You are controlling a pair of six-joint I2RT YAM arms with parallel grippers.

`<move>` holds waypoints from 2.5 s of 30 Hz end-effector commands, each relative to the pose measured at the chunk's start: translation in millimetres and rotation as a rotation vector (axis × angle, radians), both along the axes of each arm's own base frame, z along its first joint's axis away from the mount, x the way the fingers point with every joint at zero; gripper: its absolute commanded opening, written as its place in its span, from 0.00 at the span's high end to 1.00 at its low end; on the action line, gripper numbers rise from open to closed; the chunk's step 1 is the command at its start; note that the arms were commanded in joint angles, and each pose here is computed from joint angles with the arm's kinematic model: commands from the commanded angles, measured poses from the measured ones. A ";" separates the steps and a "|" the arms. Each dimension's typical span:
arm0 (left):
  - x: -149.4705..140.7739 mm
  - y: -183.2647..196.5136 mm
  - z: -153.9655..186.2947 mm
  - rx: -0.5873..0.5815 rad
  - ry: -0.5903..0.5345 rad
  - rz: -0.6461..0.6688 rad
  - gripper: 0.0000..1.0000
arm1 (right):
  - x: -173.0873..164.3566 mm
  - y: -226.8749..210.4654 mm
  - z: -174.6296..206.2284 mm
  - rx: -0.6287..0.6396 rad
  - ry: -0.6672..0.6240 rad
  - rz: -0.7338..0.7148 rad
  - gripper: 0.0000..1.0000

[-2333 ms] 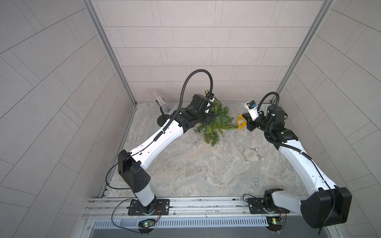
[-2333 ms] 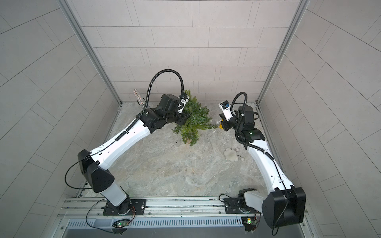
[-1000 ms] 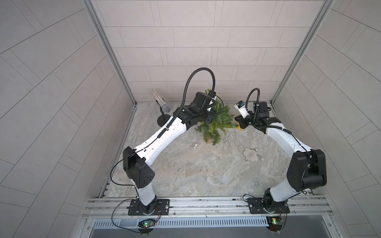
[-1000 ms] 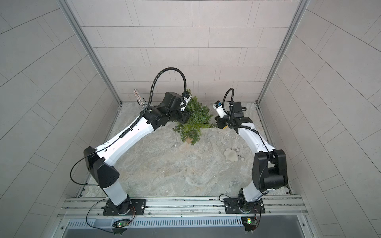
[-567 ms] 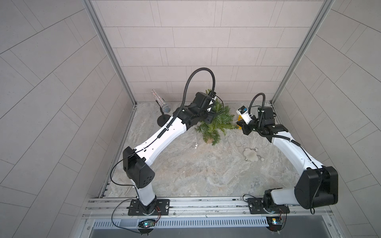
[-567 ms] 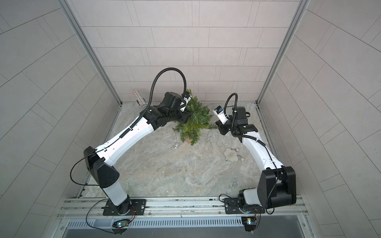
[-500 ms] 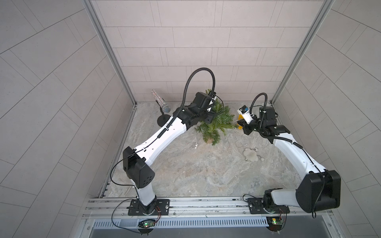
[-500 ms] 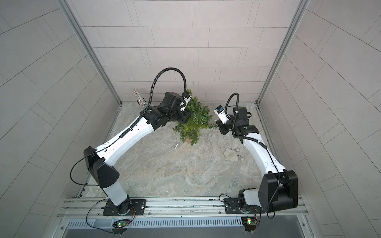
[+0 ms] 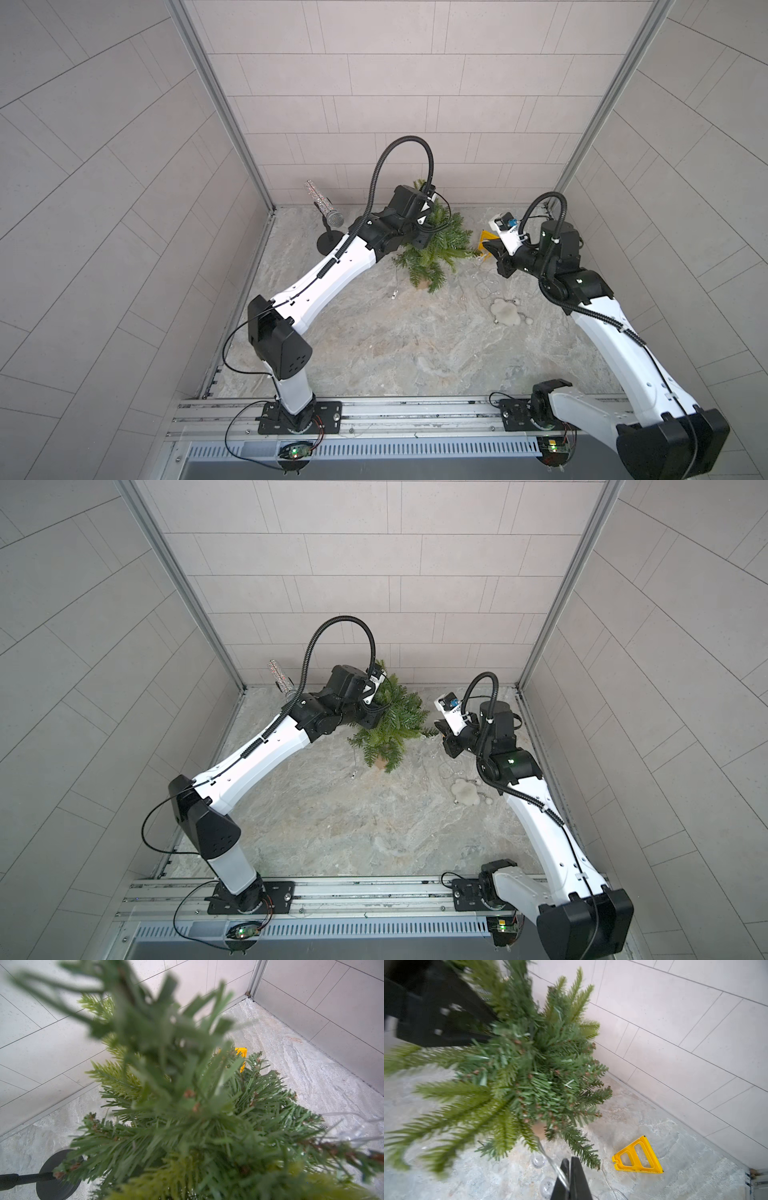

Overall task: Remove string lights from the small christmas tree
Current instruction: Remove the light string from the Christmas tree.

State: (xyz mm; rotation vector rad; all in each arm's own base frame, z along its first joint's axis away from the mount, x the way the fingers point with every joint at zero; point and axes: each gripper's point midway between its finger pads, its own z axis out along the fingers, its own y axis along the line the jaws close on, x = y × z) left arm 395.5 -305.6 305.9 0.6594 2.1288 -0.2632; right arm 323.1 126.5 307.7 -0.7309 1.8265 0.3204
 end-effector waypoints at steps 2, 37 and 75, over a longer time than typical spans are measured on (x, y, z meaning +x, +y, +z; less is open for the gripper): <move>3.2 -0.9 9.5 -0.034 -0.010 0.006 0.39 | -29.4 19.7 0.8 0.073 0.044 0.047 1.00; -10.1 30.9 90.5 -0.096 -0.183 0.063 0.28 | -50.4 20.1 -23.8 0.214 0.144 -0.131 1.00; -200.2 43.4 36.5 -0.190 -0.121 -0.608 0.24 | -107.9 64.9 -28.8 0.293 0.298 0.115 1.00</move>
